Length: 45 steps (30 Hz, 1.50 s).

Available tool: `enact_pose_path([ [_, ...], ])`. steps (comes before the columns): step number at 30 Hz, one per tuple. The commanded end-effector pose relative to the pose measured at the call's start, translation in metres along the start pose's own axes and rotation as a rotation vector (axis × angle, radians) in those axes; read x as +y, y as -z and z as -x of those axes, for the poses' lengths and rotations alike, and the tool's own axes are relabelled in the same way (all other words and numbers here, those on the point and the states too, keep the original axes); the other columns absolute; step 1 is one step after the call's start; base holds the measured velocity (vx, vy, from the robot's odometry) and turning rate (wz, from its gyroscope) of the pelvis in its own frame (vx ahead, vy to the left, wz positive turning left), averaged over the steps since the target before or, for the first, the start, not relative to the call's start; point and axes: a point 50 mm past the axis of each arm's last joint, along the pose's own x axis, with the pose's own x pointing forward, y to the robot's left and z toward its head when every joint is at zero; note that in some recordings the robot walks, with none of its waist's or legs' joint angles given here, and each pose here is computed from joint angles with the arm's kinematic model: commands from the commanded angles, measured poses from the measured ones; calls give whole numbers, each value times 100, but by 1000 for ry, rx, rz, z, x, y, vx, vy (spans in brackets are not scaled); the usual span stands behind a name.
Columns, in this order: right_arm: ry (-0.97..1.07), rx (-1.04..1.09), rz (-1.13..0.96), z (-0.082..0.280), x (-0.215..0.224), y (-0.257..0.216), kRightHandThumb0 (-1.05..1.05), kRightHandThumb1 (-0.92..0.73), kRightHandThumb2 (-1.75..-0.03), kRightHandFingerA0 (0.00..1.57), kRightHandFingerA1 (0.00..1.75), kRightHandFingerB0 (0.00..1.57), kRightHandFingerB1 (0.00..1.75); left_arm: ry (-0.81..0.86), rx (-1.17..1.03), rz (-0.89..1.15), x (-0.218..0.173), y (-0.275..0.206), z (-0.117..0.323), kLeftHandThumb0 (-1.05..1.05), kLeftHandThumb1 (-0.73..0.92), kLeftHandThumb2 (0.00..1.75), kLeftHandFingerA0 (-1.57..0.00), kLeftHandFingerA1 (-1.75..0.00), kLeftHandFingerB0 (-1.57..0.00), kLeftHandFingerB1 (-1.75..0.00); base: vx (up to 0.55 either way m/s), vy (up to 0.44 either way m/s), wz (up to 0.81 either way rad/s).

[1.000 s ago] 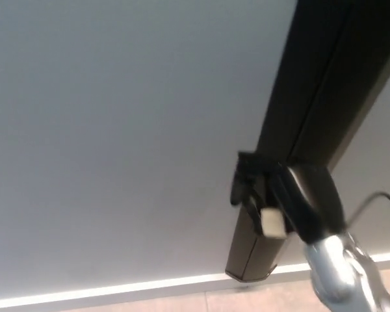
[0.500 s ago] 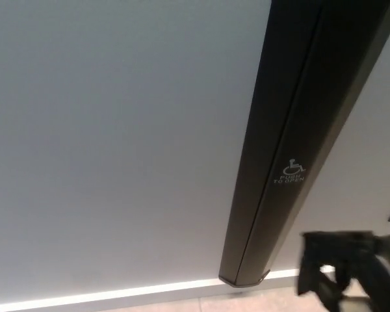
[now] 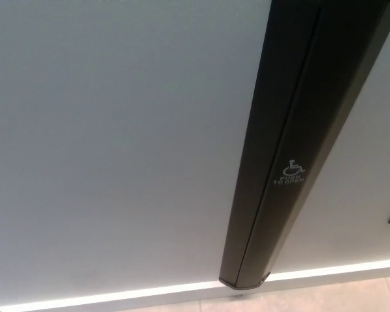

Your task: The robot walks towards an open gate button and uses its right fist to press it and open the gates

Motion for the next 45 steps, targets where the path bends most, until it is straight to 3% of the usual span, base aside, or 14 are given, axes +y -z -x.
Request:
enact_pose_path([
  [1,229,149,-50,-5,-49,54,-9,-54,-110,101,157,87,140,-15,-51,-5,11,-11,-6,2,38,136,-104,-156,-103,-129,0,0,0],
  [3,231,186,-31,-4,-50,61,-7,-56,-106,100,164,89,138,-18,-52,-13,11,-11,-6,2,34,141,-105,-154,-103,-129,0,0,0],
  [4,237,208,-22,-3,-51,67,-6,-49,-108,126,134,102,116,-18,-55,-15,11,-12,-5,1,34,141,-105,-154,-103,-129,0,0,0],
  [5,243,213,-22,-3,-51,70,-6,-49,-108,126,134,102,116,-18,-57,-15,11,-12,-5,1,34,141,-105,-154,-103,-129,0,0,0],
  [6,249,238,-23,-2,-50,76,-8,-56,-98,101,155,94,125,-20,-56,-16,11,-12,-6,1,34,141,-106,-153,-104,-127,0,0,0],
  [12,264,303,-14,-1,-49,94,-5,-55,-93,107,141,101,102,-27,-56,-17,11,-12,-9,2,36,140,-105,-152,-102,-129,0,0,0],
  [32,216,351,-16,-2,-35,107,-3,-55,-90,103,149,99,108,-20,-73,-4,7,-17,-15,1,29,145,-106,-153,-105,-125,0,0,0],
  [38,233,348,-51,0,-31,108,0,-55,-93,105,141,99,106,-16,-71,-13,7,-18,-17,1,32,141,-107,-150,-105,-125,0,0,0],
  [45,289,322,-276,4,-5,87,13,-55,-99,109,136,100,109,-1,-68,-59,5,-22,-21,-2,36,140,-105,-152,-103,-126,0,0,0],
])
